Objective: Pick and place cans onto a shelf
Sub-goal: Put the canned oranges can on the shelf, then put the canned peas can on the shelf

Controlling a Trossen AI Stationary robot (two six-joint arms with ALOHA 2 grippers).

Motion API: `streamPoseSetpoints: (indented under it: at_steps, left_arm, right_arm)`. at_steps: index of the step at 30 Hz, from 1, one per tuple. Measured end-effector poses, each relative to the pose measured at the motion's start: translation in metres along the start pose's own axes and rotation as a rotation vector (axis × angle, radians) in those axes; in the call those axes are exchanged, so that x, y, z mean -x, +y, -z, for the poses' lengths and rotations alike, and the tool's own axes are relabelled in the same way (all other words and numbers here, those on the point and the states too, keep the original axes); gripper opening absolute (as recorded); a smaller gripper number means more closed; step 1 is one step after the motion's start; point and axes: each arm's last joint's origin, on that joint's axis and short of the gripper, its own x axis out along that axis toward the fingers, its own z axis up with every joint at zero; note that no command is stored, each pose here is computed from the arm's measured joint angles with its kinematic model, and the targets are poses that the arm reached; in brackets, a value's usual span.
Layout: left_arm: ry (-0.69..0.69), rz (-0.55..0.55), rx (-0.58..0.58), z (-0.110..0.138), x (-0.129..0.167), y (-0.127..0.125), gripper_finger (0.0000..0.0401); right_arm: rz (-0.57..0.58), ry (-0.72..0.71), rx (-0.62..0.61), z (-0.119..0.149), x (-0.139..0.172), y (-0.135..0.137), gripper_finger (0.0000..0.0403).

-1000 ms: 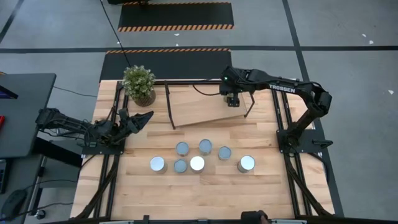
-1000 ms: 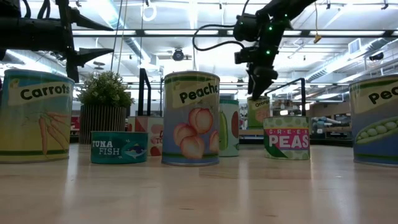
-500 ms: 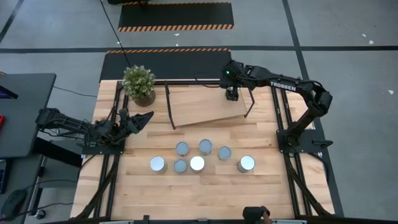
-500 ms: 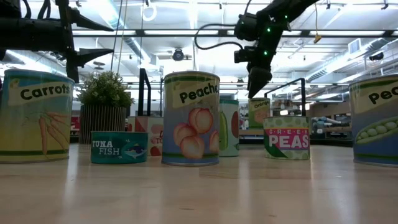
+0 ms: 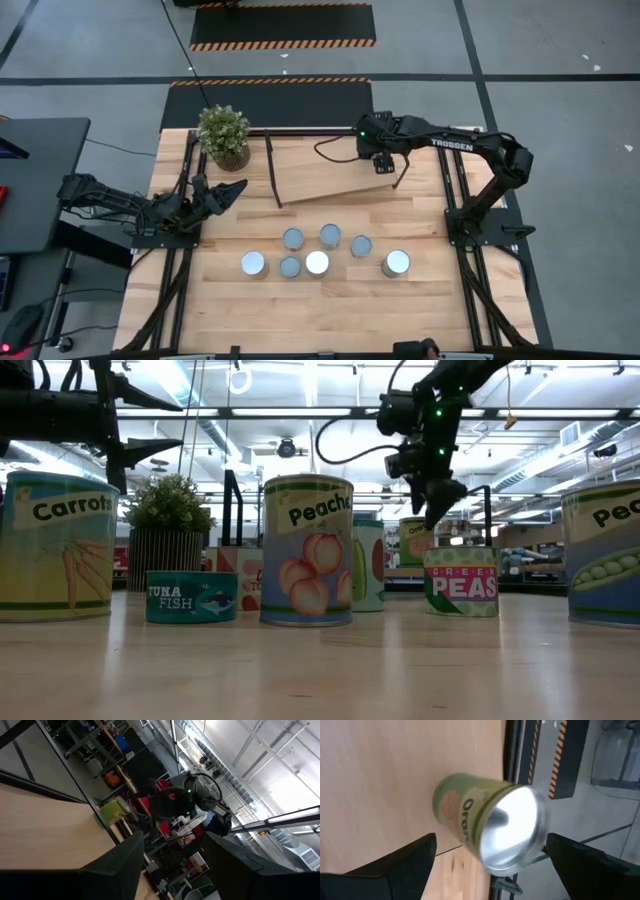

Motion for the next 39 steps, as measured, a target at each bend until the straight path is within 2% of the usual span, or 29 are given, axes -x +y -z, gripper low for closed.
streamPoseSetpoints:
  at_steps: [7, 18, 21, 25, 27, 29, 33, 35, 39]
  left_arm:
    - [0.009, -0.01, -0.013, 0.001, 0.0, 0.001, 0.0211]
    - [0.01, -0.012, -0.014, 0.001, 0.0, 0.001, 0.0211]
    - [0.01, -0.012, -0.014, 0.001, 0.0, 0.001, 0.0211]
    - [0.011, -0.012, -0.014, 0.001, 0.0, 0.001, 0.0211]
    - [0.013, -0.015, -0.017, 0.002, 0.0, 0.002, 0.0211]
    - [0.013, -0.015, -0.018, 0.002, 0.0, 0.002, 0.0211]
    - [0.013, -0.015, -0.018, 0.002, 0.0, 0.002, 0.0211]
    - [0.013, -0.016, -0.017, 0.002, 0.0, 0.002, 0.0211]
    - [0.013, -0.016, -0.004, 0.002, 0.0, 0.002, 0.0211]
  right_arm:
    - [0.107, -0.039, -0.033, -0.003, -0.008, -0.009, 0.0382]
    - [0.122, -0.017, -0.027, 0.0, -0.009, -0.011, 0.0379]
    - [0.169, -0.008, -0.05, -0.004, -0.002, -0.005, 0.0379]
    - [0.159, -0.135, -0.099, -0.015, 0.028, 0.013, 0.0379]
    - [0.09, -0.227, -0.124, -0.021, 0.043, 0.025, 0.0379]
    - [-0.039, -0.343, -0.171, -0.025, 0.059, 0.037, 0.0379]
    - [-0.418, -0.508, -0.294, -0.034, 0.08, 0.061, 0.0379]
    - [-0.554, -0.524, -0.331, -0.037, 0.09, 0.075, 0.0379]
    - [-0.663, -0.452, -0.339, -0.038, 0.106, 0.107, 0.0379]
